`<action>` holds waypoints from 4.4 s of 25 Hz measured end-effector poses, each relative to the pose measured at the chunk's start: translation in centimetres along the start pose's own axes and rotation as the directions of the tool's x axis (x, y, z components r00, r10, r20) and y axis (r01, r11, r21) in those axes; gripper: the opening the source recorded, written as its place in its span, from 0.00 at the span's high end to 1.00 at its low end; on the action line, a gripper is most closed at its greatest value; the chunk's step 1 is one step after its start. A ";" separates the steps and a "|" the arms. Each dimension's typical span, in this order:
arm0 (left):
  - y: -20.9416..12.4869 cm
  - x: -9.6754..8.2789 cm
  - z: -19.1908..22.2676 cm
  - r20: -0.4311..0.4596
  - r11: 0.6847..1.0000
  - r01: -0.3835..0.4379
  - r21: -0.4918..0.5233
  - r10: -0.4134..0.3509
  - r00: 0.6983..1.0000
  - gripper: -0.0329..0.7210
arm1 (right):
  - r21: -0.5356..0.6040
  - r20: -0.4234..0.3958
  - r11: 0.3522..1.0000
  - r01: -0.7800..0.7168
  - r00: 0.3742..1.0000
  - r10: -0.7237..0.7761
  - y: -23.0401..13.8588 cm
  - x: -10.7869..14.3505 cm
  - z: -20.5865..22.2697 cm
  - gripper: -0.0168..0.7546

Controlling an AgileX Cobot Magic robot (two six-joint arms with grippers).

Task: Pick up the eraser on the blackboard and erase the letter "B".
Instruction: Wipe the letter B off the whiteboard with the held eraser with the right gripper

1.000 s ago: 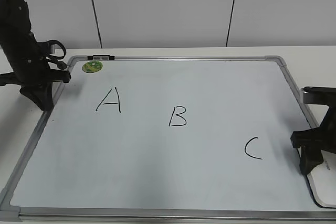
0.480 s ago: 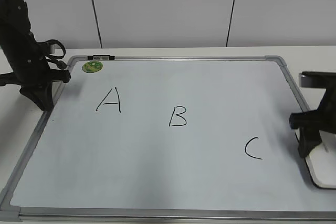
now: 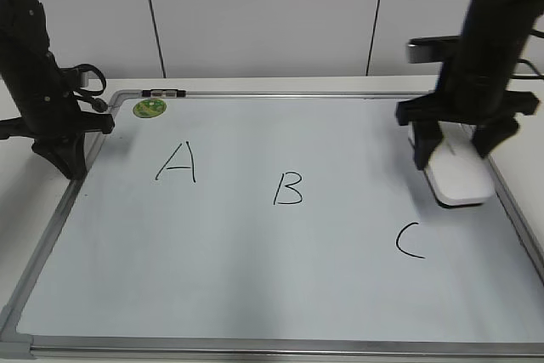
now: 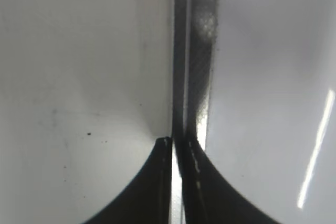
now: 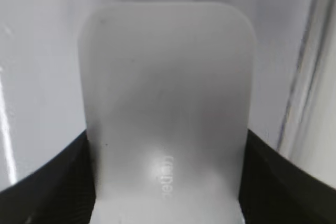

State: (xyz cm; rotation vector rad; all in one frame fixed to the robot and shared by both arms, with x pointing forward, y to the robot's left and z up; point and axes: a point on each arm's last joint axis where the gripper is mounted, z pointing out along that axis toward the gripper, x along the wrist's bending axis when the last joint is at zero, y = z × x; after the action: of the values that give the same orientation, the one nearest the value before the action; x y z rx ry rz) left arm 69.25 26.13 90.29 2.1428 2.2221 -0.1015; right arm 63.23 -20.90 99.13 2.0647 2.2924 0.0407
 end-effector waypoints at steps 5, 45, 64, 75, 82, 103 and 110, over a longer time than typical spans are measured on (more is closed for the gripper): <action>0.0 0.0 0.0 0.002 1.000 0.001 0.000 -0.001 1.000 0.93 | -0.053 -0.018 0.993 0.101 0.995 -0.102 3.2 5.1 1.2 0.31; 0.0 0.0 0.0 0.005 1.000 0.004 0.000 -0.004 1.000 0.93 | 0.008 -0.261 0.984 0.178 0.950 -0.170 4.8 13.4 5.9 0.31; 0.0 0.0 0.0 0.009 1.000 0.006 0.000 -0.006 1.000 0.93 | 0.015 -0.310 0.977 0.211 0.930 -0.196 3.7 16.2 6.0 0.31; 0.0 0.0 0.0 0.009 1.000 0.006 0.000 -0.006 1.000 0.93 | 0.023 -0.316 0.987 0.160 0.938 -0.144 4.4 14.8 6.0 0.31; 0.0 0.0 0.0 0.009 1.000 0.006 0.000 -0.006 1.000 0.93 | 0.017 -0.288 0.990 0.137 0.949 -0.127 5.0 13.1 6.1 0.31; 0.0 0.0 0.0 0.007 1.000 0.005 0.002 -0.005 1.000 0.93 | 0.013 -0.277 0.993 0.118 0.955 -0.110 5.4 12.2 6.1 0.31; 0.0 0.0 0.0 0.007 1.000 0.005 0.002 -0.005 1.000 0.93 | 0.012 -0.292 0.981 0.192 0.939 -0.181 4.0 15.7 5.9 0.31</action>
State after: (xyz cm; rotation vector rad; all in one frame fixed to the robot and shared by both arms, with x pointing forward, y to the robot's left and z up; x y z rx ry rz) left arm 69.24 26.14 90.29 2.1345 2.2248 -0.1115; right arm 65.88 -4.96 93.09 1.9614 2.6705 0.3114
